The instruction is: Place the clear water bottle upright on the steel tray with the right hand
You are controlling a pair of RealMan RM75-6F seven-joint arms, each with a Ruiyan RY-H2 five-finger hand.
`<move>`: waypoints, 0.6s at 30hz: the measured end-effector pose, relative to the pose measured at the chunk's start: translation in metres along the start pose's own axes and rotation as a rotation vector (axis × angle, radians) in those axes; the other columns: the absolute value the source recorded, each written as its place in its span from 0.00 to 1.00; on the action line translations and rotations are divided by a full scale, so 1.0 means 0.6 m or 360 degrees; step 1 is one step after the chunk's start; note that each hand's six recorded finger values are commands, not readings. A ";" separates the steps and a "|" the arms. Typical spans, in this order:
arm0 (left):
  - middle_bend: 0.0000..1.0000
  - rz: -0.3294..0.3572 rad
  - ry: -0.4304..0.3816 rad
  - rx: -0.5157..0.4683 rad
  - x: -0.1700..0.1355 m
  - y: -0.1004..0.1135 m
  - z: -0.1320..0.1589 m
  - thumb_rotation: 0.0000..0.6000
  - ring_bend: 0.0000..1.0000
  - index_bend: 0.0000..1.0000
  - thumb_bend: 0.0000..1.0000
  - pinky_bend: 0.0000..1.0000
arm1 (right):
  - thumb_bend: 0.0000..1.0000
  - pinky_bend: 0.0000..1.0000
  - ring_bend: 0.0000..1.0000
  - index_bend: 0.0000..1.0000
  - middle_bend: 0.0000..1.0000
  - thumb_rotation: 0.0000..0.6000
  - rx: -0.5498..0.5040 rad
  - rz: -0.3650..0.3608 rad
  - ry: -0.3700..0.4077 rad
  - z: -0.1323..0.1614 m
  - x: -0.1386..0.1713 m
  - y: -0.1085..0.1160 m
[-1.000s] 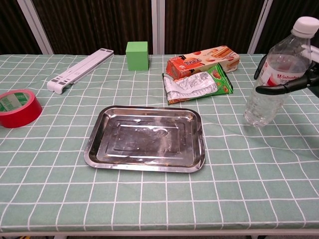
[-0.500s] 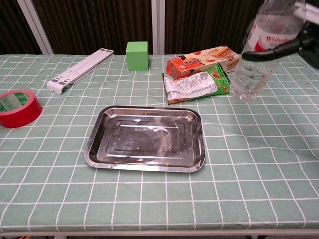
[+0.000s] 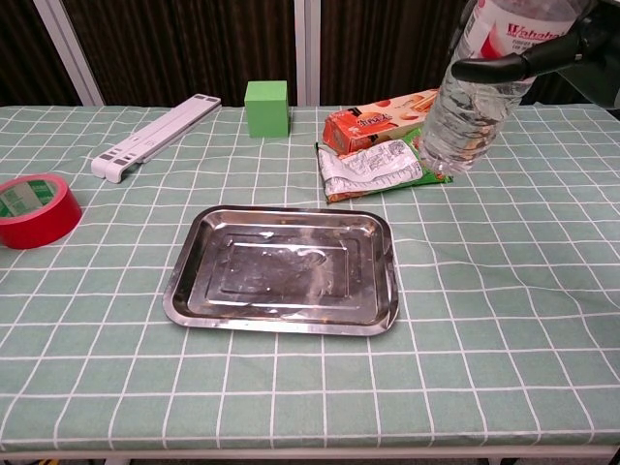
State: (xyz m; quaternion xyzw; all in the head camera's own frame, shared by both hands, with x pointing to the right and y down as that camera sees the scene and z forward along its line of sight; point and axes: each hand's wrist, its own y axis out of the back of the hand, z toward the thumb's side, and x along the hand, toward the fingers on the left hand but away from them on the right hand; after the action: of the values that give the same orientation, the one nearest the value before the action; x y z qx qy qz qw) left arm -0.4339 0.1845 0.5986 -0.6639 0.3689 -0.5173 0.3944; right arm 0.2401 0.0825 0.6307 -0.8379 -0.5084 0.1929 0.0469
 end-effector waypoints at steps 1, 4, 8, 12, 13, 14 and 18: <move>0.19 -0.0005 0.0001 0.0002 -0.001 -0.001 -0.001 0.75 0.10 0.18 0.22 0.16 | 0.10 0.41 0.36 0.66 0.53 1.00 -0.0015 0.0003 -0.0018 -0.003 0.003 -0.003; 0.19 -0.0012 0.0006 0.0007 -0.004 -0.003 -0.003 0.75 0.10 0.18 0.22 0.16 | 0.10 0.41 0.36 0.66 0.53 1.00 -0.0003 0.0010 -0.0131 -0.041 0.010 -0.004; 0.19 -0.0008 0.0011 0.0010 -0.002 -0.001 -0.004 0.76 0.10 0.18 0.22 0.16 | 0.10 0.41 0.36 0.66 0.53 1.00 0.0126 -0.0014 -0.0243 -0.102 0.017 0.022; 0.19 0.0007 0.0003 -0.0003 0.001 0.001 0.000 0.75 0.10 0.18 0.22 0.16 | 0.10 0.41 0.36 0.66 0.53 1.00 0.0230 -0.0023 -0.0224 -0.111 0.013 0.041; 0.19 0.0008 0.0003 -0.0006 0.001 0.001 0.000 0.75 0.10 0.18 0.22 0.16 | 0.10 0.41 0.36 0.66 0.53 1.00 0.0230 -0.0016 -0.0211 -0.106 0.012 0.038; 0.19 0.0007 0.0003 -0.0008 0.000 0.001 0.000 0.75 0.10 0.18 0.22 0.16 | 0.10 0.41 0.36 0.66 0.53 1.00 0.0226 -0.0009 -0.0198 -0.100 0.011 0.034; 0.19 0.0001 0.0007 -0.0005 -0.004 0.001 -0.002 0.75 0.10 0.18 0.22 0.16 | 0.10 0.41 0.36 0.66 0.53 1.00 0.0162 0.0046 -0.0164 -0.071 -0.004 0.000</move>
State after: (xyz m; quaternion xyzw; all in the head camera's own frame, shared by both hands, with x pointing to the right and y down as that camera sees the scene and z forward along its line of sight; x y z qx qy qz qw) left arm -0.4355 0.1862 0.5974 -0.6632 0.3707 -0.5181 0.3928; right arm 0.2547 0.0853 0.6705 -0.8306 -0.4877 0.2619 0.0604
